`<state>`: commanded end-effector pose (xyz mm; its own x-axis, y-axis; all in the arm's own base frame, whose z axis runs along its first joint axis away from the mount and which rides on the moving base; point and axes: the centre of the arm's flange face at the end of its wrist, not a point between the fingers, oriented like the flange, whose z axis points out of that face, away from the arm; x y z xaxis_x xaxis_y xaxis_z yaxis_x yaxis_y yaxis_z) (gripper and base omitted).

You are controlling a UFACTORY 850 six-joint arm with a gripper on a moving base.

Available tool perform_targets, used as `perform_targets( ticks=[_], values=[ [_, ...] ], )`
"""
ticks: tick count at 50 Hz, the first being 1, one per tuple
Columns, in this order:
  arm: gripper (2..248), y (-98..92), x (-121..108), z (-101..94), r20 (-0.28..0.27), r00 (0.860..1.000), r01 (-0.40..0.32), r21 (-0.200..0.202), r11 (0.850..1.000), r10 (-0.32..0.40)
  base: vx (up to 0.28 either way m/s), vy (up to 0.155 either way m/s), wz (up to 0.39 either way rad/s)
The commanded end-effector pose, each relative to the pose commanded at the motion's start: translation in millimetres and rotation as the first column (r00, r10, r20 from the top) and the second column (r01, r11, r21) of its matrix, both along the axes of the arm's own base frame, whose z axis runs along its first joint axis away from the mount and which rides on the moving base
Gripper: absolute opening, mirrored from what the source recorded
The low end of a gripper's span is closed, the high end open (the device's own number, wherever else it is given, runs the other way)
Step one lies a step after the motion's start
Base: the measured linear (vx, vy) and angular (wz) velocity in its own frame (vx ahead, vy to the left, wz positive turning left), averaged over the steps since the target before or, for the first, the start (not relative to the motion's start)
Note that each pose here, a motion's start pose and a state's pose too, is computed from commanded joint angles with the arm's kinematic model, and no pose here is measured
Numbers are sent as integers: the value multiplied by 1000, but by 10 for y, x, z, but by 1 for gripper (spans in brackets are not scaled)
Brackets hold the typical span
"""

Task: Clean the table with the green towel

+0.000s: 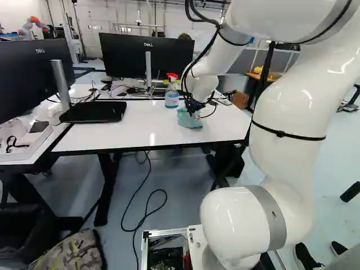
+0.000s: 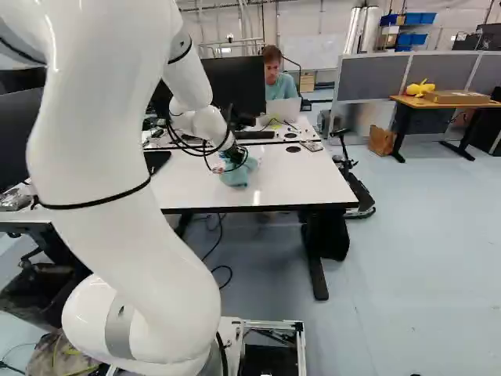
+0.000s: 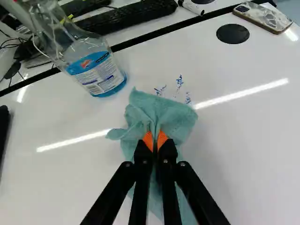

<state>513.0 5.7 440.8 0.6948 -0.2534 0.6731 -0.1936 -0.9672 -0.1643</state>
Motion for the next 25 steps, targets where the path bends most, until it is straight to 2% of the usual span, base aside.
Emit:
perform_targets(
  ticks=[25],
  values=[
    [31,334,-352,6,-8,997,-71,0,997,71,0,0,0]
  ],
)
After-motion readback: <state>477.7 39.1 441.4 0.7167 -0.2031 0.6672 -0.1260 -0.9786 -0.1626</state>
